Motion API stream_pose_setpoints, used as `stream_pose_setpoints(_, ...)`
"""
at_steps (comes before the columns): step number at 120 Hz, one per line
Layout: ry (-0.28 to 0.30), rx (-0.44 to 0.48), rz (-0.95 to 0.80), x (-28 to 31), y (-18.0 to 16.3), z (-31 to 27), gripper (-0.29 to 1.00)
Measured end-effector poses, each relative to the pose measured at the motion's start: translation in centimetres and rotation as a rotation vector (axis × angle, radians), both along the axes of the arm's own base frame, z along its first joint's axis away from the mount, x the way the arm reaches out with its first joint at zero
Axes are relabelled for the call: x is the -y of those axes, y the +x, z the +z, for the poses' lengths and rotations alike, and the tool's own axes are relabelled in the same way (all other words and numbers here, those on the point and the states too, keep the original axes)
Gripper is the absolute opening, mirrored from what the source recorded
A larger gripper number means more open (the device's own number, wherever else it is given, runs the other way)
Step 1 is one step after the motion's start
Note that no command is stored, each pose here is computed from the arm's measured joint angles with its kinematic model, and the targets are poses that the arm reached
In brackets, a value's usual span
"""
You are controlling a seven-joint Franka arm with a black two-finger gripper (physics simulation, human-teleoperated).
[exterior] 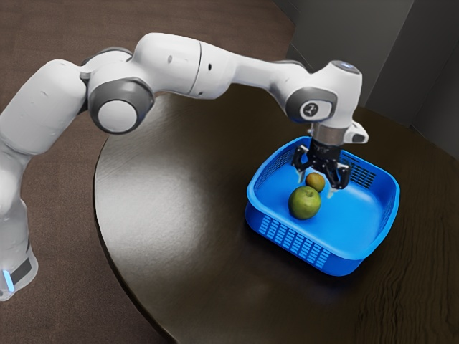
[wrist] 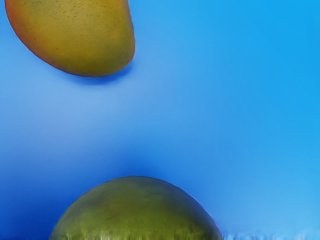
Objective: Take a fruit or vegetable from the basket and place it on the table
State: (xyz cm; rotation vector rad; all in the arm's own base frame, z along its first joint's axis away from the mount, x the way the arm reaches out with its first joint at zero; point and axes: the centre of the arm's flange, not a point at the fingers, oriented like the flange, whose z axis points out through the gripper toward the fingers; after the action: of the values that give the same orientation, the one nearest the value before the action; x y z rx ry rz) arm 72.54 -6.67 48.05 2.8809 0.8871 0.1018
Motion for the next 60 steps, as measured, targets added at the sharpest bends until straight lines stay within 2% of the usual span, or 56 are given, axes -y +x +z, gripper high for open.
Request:
stream_pose_setpoints(36, -0.036, -0.042, 0.008, -0.7, -1.1, -1.3, 0.67)
stream_pose_setpoints(60, -0.074, -0.086, 0.013, -0.7, -1.3, -4.2, 0.66)
